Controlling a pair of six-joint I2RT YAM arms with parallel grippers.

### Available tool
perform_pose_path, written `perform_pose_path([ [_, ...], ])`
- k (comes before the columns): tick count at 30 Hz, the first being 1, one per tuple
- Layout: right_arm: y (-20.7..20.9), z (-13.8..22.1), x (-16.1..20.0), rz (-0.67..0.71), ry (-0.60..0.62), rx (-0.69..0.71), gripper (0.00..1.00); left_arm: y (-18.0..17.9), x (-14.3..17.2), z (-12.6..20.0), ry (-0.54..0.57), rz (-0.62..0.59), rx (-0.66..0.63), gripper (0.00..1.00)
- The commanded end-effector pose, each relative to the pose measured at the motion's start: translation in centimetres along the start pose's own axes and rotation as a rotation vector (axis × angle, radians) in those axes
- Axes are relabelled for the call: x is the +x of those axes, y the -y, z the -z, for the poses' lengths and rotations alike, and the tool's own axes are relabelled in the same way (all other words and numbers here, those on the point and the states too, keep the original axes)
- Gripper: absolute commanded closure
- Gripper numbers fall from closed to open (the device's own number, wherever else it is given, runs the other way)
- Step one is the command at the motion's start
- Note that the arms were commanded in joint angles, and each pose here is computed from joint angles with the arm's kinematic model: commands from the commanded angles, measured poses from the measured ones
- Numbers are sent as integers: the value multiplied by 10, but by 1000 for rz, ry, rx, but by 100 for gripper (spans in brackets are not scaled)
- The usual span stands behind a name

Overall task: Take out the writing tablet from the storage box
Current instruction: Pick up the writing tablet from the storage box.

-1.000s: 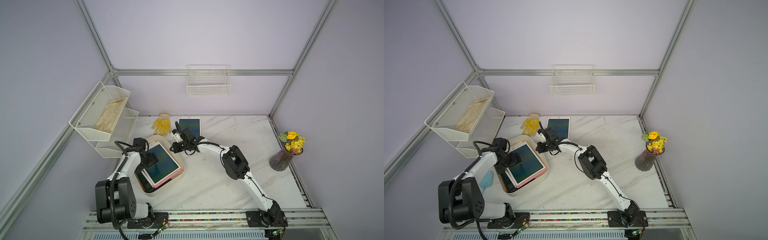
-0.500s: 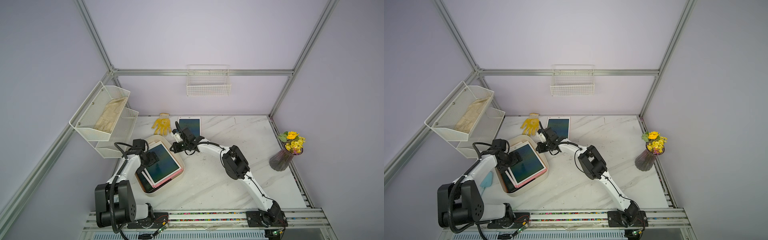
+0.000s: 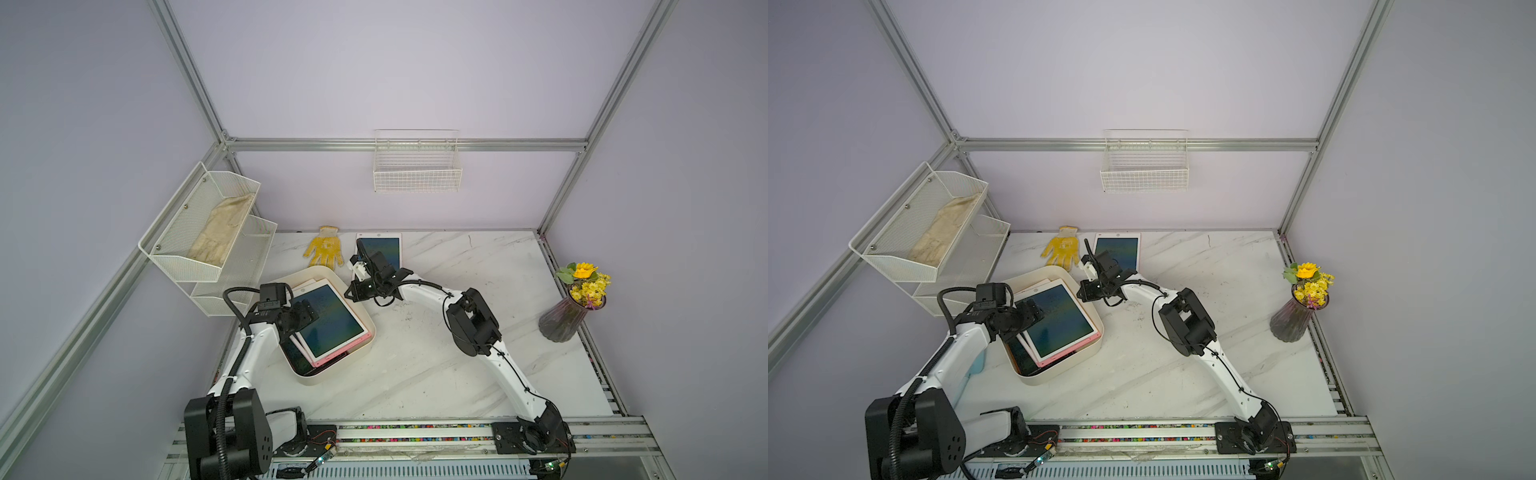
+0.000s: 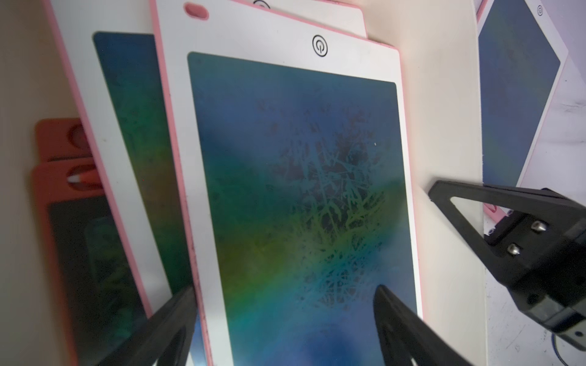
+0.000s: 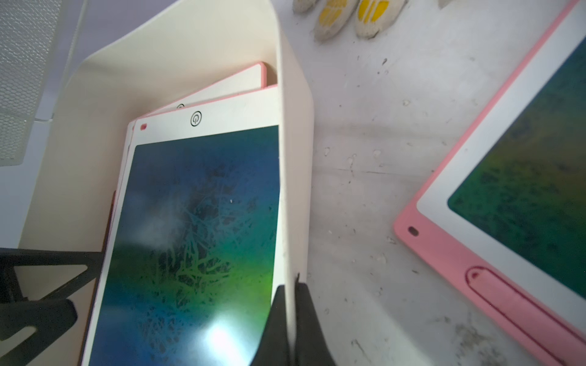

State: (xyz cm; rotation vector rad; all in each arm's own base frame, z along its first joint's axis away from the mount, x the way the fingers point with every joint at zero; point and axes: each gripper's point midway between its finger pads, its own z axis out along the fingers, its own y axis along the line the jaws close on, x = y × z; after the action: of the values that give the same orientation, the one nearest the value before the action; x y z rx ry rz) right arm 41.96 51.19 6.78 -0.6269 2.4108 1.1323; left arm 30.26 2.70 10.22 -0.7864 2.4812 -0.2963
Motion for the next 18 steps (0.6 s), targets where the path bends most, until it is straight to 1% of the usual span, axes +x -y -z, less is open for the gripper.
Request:
perform_pose_path([
  [1,-11,-10,18,-7,-56,-55,100,31,1,0,12,-49,176,19],
  [4,-12,-10,18,-6,-56,-56,100,37,0,1,22,-51,211,23],
  [7,-12,-10,19,-8,-57,-56,100,39,-1,4,33,-54,223,24],
  [13,-12,-10,18,-6,-57,-55,100,42,-3,10,61,-55,249,31],
  [18,-10,-9,17,-7,-53,-39,100,44,-3,11,63,-56,264,35],
])
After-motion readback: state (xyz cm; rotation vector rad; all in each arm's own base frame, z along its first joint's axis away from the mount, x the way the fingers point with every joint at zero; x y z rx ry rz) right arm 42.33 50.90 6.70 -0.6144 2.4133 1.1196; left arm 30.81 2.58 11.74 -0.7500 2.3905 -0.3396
